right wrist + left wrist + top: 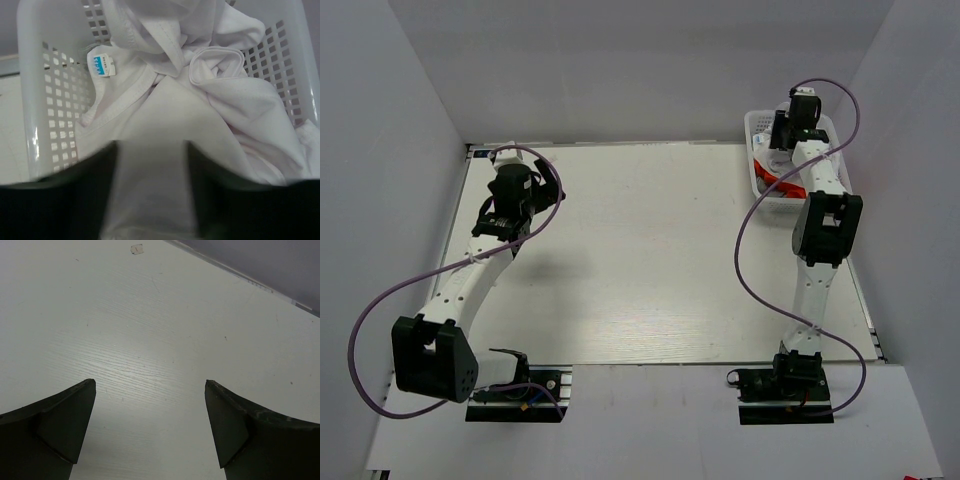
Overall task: Fold and stack the t-shirts
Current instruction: Grab crumpled tshirt from bin with the right arm
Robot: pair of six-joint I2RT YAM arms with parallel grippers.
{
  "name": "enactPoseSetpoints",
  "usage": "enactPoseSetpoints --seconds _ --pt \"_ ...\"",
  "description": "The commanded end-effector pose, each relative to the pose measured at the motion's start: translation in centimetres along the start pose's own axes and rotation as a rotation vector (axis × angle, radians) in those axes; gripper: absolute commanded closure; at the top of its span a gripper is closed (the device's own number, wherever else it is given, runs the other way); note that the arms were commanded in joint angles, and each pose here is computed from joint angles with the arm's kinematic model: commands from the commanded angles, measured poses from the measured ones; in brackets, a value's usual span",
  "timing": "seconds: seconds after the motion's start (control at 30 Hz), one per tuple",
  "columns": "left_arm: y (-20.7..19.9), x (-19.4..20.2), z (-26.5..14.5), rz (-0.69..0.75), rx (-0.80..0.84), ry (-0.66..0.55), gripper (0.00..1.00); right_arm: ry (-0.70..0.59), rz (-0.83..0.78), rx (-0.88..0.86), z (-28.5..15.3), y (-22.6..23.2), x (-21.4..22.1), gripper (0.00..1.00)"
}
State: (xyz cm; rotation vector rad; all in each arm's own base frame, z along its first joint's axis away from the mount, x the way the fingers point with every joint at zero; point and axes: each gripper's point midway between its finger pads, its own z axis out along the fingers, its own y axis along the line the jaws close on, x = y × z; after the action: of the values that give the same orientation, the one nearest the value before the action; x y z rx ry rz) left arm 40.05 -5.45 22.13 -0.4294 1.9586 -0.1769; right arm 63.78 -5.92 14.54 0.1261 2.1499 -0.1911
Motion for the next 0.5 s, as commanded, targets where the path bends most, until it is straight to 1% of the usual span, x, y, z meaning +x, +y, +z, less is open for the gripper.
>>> enactPoseSetpoints --seconds 0.0,0.07,0.17,0.3,0.33,0.37,0.43,0.47 --pt "-0.7 -2.4 -1.2 -0.008 0.029 -0.053 0.00 -0.047 -0.039 -0.030 -4.6 -0.3 -3.4 0.10" --pt "-0.6 -2.2 -1.2 -0.006 0.025 -0.045 0.00 -0.011 -0.066 -0.021 -5.3 -0.5 -2.4 0.10" --pt "-0.4 -1.9 -1.3 0.006 0.020 -0.036 0.00 0.072 -0.119 0.002 -5.5 -1.3 0.4 0.10" --pt "-0.6 -1.8 -1.3 0.006 0.029 -0.032 0.00 0.118 -0.142 0.020 -5.0 -1.6 2.0 0.10" --pt "-0.5 -1.6 -1.3 0.008 0.025 -0.024 0.00 0.119 -0.144 0.023 -4.8 -1.6 1.9 0.12" --pt "-0.5 -1.6 -1.3 0.008 0.025 -0.024 0.00 0.150 -0.144 0.023 -4.3 -1.6 3.0 0.13" --pt "-0.3 -1.4 -1.3 0.010 0.021 -0.016 0.00 0.160 -0.144 0.015 -4.1 -1.3 3.2 0.13" --pt "-0.3 -1.4 -1.3 0.010 0.021 -0.016 0.00 0.161 -0.140 0.014 -3.9 -1.3 3.4 0.15"
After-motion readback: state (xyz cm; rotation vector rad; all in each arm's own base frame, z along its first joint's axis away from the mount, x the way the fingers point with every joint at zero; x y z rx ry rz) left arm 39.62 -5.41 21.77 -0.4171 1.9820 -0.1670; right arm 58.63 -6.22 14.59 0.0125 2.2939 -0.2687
